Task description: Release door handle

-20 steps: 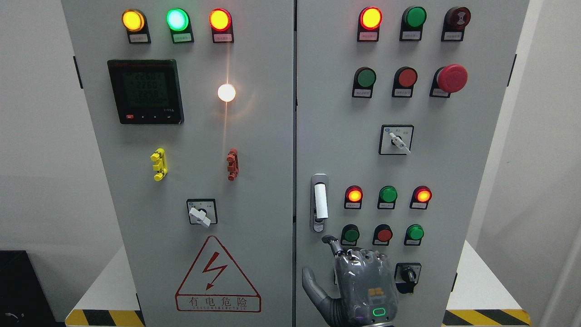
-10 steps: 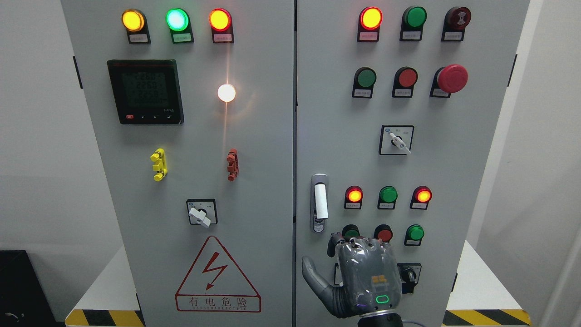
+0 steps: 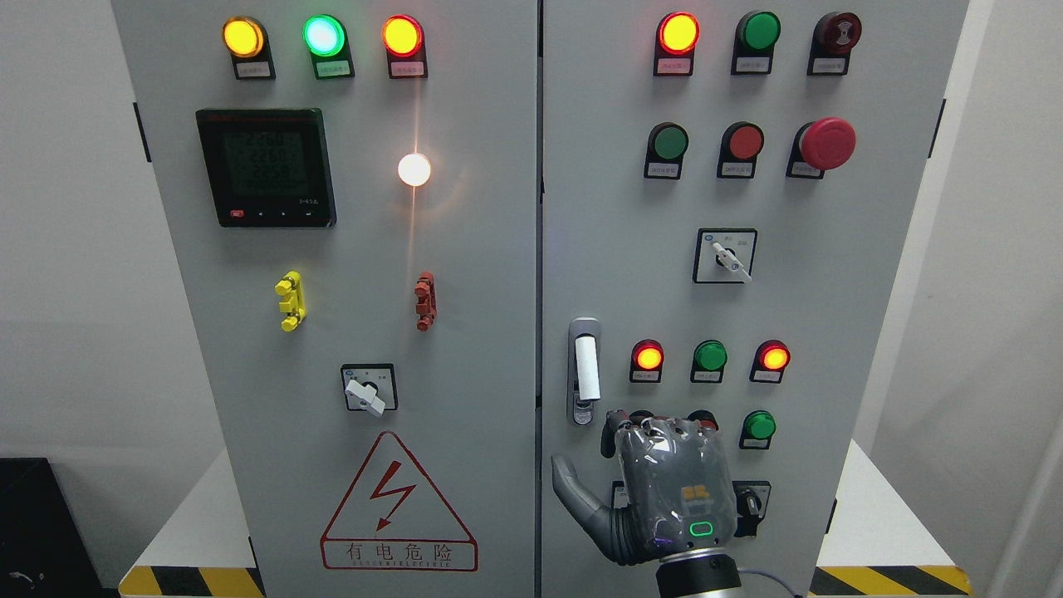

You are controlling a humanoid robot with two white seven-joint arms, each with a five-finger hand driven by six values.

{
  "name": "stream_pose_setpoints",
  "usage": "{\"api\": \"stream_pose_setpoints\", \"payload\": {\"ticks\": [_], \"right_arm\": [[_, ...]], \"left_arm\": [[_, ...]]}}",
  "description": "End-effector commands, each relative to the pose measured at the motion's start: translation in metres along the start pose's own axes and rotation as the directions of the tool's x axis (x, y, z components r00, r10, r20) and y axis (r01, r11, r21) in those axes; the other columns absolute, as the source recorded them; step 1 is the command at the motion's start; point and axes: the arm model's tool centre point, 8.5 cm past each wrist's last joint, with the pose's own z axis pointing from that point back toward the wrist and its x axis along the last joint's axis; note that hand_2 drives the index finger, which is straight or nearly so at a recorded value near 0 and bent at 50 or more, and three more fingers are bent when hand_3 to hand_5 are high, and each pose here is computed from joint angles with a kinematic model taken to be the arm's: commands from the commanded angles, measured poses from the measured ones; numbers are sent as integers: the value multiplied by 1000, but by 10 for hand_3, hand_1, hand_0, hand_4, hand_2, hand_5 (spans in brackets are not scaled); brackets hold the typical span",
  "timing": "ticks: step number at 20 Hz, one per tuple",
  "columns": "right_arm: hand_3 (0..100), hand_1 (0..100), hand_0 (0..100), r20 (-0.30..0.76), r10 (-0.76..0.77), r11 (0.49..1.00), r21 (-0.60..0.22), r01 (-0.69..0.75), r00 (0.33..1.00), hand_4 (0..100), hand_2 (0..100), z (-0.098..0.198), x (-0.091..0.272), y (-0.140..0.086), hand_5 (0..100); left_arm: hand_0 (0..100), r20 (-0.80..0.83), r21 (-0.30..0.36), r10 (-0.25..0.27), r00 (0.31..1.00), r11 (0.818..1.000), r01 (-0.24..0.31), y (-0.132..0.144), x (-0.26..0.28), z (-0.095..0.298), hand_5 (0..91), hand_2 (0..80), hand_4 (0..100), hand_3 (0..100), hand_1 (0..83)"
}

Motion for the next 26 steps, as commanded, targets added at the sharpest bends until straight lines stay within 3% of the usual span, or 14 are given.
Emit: {"api": "stream_pose_setpoints", "payload": {"ticks": [1, 26], "right_arm": [[1000, 136, 304, -10, 11, 1000, -11, -11, 1000, 1000, 969, -11, -5, -1, 1000], [1000, 190, 267, -29, 36, 999, -12, -36, 999, 1000, 958, -42, -8, 1, 1000]], "left_arm": [[120, -16, 0, 2, 1000, 1000, -2, 0, -11, 1, 0, 0, 0, 0, 556], [120, -16, 0, 2, 1000, 1000, -2, 0, -11, 1, 0, 0, 0, 0, 556]]}}
